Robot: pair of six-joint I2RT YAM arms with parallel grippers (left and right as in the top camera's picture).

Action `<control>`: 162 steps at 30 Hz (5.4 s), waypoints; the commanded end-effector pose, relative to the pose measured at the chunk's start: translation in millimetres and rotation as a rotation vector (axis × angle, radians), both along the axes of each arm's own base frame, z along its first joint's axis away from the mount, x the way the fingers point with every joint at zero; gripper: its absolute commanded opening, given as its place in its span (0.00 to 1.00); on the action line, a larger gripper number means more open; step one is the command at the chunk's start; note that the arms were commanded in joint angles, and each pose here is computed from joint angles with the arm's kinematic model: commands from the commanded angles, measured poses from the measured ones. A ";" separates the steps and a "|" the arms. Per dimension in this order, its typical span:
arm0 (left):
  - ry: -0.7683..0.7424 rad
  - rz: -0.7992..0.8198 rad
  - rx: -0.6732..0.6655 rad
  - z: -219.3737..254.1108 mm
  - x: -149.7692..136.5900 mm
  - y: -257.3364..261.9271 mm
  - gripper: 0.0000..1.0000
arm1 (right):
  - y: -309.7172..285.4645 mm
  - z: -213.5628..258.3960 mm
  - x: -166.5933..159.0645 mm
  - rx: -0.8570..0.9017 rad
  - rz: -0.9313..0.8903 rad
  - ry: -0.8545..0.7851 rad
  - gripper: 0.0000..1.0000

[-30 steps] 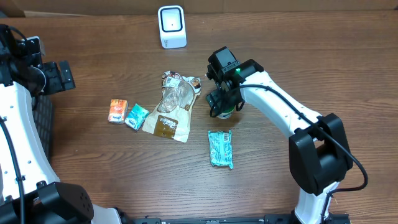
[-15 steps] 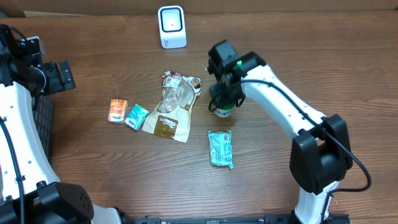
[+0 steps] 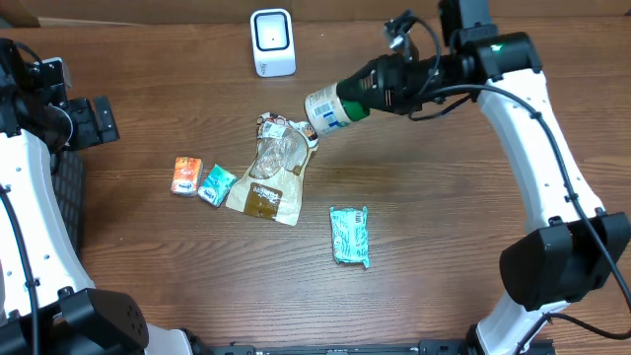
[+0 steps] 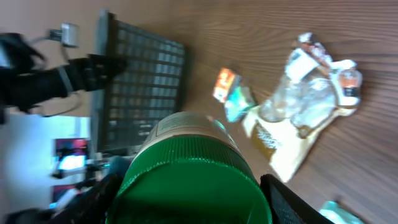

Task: Scan the item barcode
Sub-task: 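Lift the jar and hold it up to the scanner, then carry the jar to the right side and set it down, releasing, then reach the right gripper to the light-green pack and grasp it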

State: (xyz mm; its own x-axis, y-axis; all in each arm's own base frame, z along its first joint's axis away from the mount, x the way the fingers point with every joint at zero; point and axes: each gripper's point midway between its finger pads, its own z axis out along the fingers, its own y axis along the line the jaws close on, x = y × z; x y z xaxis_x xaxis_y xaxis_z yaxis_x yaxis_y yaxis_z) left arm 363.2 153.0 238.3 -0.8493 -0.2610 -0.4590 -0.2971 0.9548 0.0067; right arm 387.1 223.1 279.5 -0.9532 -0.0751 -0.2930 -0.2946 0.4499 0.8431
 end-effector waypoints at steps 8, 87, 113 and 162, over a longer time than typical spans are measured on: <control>0.008 -0.003 0.006 -2.9 -0.6 2.8 1.00 | 2.8 33.0 -7.2 0.094 0.035 -0.051 0.35; 0.008 -0.003 0.006 -2.9 -0.6 2.8 0.99 | 43.4 86.2 88.4 -0.508 -0.288 -1.010 0.39; 0.008 -0.003 0.006 -2.9 -0.6 2.8 1.00 | -210.9 -183.6 39.8 -0.966 -0.423 -0.157 0.39; 0.008 -0.003 0.006 -2.9 -0.6 2.8 1.00 | -81.3 -59.6 -33.4 -0.493 -0.194 0.034 0.94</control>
